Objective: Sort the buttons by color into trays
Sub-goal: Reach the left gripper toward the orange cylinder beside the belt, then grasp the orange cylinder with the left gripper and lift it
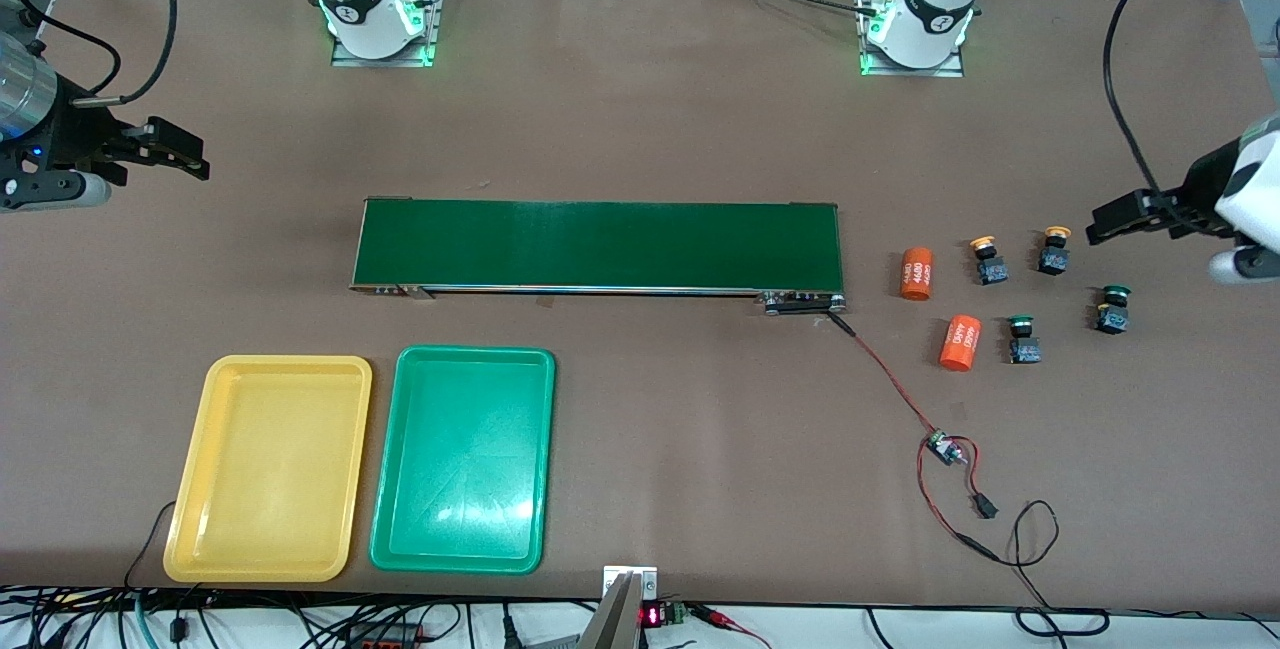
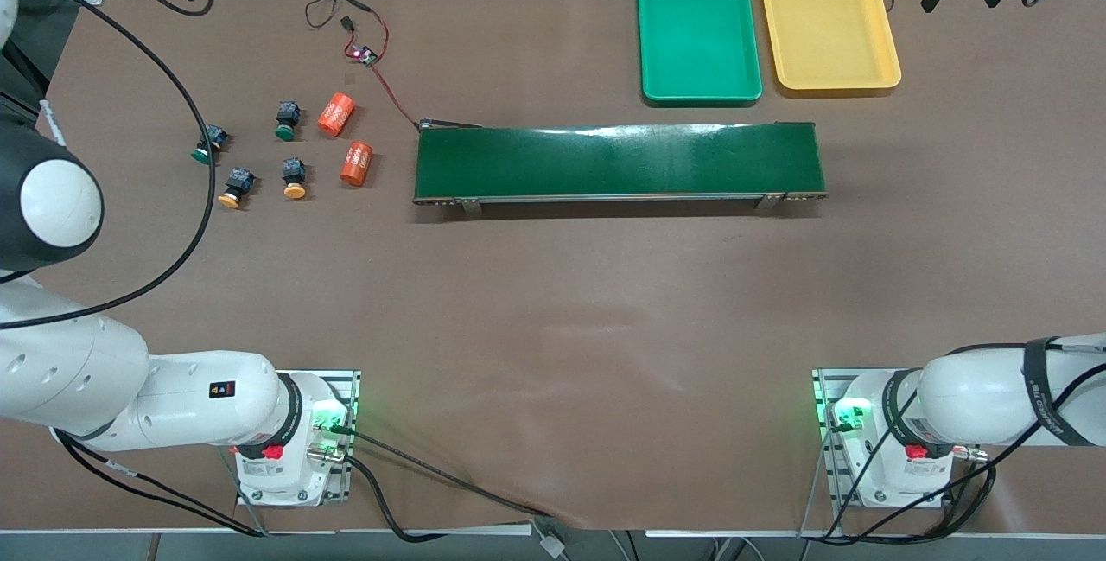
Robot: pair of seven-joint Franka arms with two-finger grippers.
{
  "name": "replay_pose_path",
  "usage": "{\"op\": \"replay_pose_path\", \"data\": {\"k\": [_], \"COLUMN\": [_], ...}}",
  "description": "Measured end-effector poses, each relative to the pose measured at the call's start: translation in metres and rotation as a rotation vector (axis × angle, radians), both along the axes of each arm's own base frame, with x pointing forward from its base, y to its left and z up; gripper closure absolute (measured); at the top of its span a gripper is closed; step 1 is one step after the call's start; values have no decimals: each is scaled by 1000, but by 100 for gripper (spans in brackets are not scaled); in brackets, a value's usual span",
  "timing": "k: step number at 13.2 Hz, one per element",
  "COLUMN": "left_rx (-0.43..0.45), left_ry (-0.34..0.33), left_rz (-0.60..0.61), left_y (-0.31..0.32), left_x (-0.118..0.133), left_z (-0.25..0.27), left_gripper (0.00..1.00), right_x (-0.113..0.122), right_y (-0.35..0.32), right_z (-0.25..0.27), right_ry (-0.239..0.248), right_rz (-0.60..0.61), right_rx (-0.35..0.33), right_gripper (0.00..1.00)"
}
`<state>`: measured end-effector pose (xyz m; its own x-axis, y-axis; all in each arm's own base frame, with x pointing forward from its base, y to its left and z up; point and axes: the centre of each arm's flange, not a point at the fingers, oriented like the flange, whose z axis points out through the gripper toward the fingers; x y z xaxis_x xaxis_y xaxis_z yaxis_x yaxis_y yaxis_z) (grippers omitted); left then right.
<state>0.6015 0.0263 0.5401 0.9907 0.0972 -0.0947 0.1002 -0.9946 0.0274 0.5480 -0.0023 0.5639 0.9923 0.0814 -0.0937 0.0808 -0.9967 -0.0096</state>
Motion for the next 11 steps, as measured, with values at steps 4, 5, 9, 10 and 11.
{"op": "replay_pose_path", "data": {"k": [4,5,9,10,11], "left_rx": [-11,-14,-21,-24,-28], "left_ry": [117,145,193,182,165], "left_rz": [-3,-3,-6,-22,-47], "left_y": [0,1,1,1,0], "left_x": [15,20,27,25,22], "left_z": [-75,-97,-164,-185,-211], "left_gripper": [0,0,0,0,0], "right_x": [0,0,0,0,0], "right_y": [0,0,0,0,0], "right_z": [0,0,0,0,0], "right_ry": [1,1,2,2,3], "right_rz": [0,0,0,0,0], "right_rx": [0,0,0,0,0], "right_gripper": [0,0,0,0,0]}}
